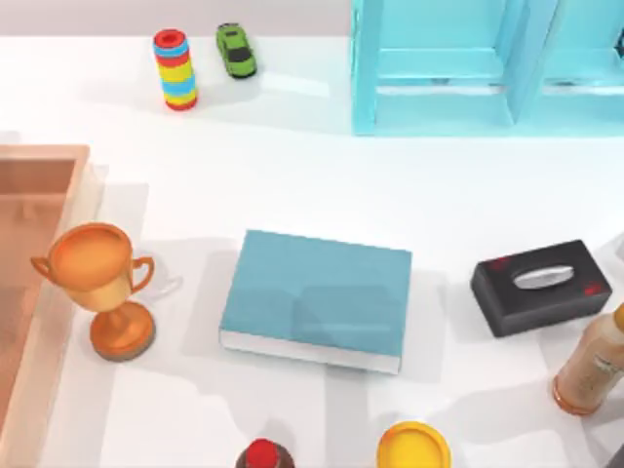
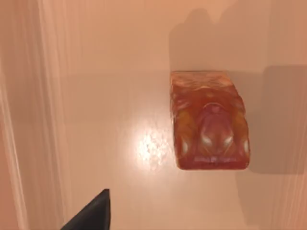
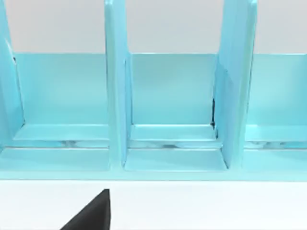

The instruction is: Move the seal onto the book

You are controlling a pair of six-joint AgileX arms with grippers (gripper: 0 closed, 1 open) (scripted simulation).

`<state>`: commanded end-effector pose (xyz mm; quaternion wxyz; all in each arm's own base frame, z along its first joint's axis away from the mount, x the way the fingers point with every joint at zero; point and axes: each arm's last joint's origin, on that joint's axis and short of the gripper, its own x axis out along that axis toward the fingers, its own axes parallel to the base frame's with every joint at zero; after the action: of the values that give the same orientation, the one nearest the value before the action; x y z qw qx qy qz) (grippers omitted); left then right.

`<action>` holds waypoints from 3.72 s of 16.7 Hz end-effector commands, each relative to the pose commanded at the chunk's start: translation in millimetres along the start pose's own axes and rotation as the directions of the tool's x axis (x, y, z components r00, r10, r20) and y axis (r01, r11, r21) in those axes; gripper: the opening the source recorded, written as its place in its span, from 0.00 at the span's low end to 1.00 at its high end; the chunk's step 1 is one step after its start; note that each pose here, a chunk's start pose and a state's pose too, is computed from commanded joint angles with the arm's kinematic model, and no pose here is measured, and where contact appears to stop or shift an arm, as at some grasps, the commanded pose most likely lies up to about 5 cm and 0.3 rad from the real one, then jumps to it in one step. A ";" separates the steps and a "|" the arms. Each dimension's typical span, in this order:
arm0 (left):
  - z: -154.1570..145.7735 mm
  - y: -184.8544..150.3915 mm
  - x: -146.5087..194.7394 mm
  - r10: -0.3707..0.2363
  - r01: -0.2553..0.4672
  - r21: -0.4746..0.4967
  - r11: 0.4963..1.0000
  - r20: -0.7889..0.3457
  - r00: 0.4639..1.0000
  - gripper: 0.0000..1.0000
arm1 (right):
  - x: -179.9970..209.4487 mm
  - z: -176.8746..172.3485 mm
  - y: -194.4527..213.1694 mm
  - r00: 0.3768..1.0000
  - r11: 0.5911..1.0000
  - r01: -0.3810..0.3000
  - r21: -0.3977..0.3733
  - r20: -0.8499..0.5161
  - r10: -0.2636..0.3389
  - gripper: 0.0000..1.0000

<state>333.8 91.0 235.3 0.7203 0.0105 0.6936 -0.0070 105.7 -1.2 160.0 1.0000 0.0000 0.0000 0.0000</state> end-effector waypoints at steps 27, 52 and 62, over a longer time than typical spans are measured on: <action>2.8 5.0 104.5 -0.006 0.006 -0.005 1.000 -0.033 0.999 0.70 | 0.0 0.0 0.0 1.000 1.000 0.000 0.000 0.000 0.000 1.00; 39.9 -13.7 53.1 0.098 -0.091 -0.057 0.994 0.143 0.985 0.00 | 0.0 0.0 0.0 1.000 1.000 0.000 0.000 0.000 0.000 1.00; 38.4 -118.8 -34.5 0.039 -0.039 0.000 0.999 0.141 0.989 0.00 | 0.0 0.0 0.0 1.000 1.000 0.000 0.000 0.000 0.000 1.00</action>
<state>368.0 -28.8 270.6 0.7673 0.0245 0.6407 0.0053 105.7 -1.2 160.0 1.0000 0.0000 0.0000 0.0000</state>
